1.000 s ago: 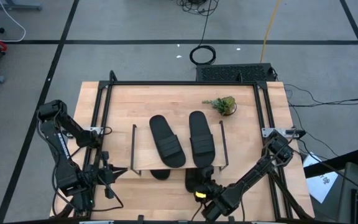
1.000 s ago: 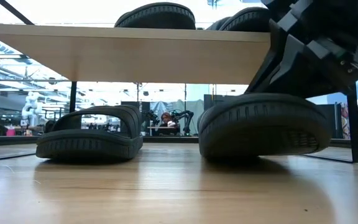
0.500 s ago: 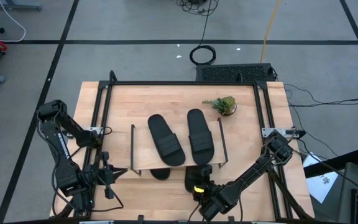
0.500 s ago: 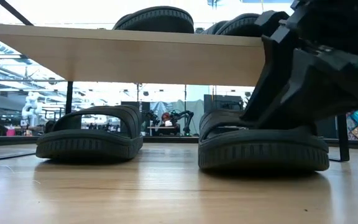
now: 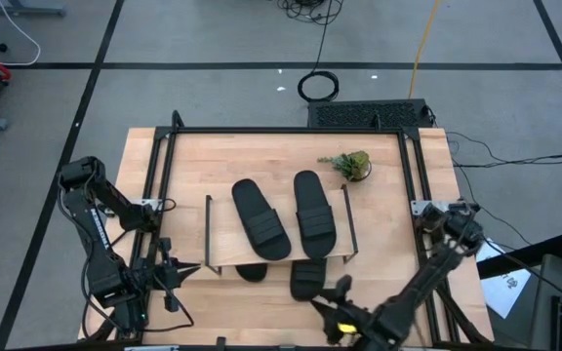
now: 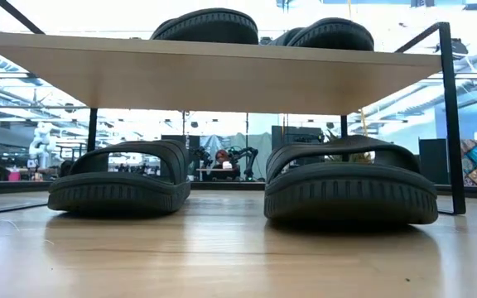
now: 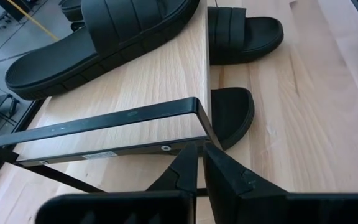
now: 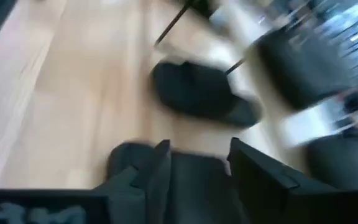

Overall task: Pick and place slides into the shelf
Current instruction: Adjust the shelf

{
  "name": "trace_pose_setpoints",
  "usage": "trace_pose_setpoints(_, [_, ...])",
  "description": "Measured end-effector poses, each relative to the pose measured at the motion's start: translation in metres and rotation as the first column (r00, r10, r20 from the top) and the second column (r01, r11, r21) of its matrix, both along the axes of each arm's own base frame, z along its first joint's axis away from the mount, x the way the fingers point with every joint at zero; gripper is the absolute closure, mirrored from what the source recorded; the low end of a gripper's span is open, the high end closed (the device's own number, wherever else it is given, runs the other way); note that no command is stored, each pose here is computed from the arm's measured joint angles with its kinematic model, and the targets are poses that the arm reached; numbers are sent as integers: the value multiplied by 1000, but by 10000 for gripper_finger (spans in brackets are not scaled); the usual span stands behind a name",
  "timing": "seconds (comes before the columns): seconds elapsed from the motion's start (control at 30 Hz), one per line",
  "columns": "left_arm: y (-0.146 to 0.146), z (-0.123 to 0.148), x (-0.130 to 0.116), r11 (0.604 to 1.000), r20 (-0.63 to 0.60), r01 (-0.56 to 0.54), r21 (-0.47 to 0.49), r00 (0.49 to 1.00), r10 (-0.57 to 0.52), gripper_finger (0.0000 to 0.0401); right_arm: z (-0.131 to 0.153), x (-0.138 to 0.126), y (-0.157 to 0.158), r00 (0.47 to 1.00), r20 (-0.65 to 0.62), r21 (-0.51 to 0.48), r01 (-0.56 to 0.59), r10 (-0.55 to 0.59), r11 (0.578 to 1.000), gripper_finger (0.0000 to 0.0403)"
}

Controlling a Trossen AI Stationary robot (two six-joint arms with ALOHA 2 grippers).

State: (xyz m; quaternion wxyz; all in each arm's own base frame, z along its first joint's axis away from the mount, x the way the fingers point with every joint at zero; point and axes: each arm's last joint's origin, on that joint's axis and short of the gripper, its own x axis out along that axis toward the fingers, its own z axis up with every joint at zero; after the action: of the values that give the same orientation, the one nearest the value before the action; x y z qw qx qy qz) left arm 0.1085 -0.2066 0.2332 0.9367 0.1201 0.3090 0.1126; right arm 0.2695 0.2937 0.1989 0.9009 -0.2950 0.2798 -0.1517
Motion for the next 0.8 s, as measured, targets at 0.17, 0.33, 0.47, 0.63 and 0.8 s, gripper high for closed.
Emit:
trace_pose_setpoints(0.17, [0,0,0,1000,-3,6,9,1000,-6,375,42,-25,-9,993,120,-52,28,-21,998,364])
trace_pose_setpoints(0.33, [0,0,0,1000,-4,9,12,1000,-9,375,72,-38,-39,989,125,-57,88,-80,995,399])
trace_pose_setpoints(0.47, [0,0,0,1000,-7,16,19,1000,-16,375,92,-51,-75,984,48,-27,172,-171,985,402])
trace_pose_setpoints(0.63, [0,0,0,1000,-15,20,20,1000,-20,375,101,-70,-112,920,-143,72,376,-364,924,403])
trace_pose_setpoints(0.8, [0,0,0,1000,-23,20,17,1000,-20,375,89,-72,-127,889,-244,120,425,-388,897,403])
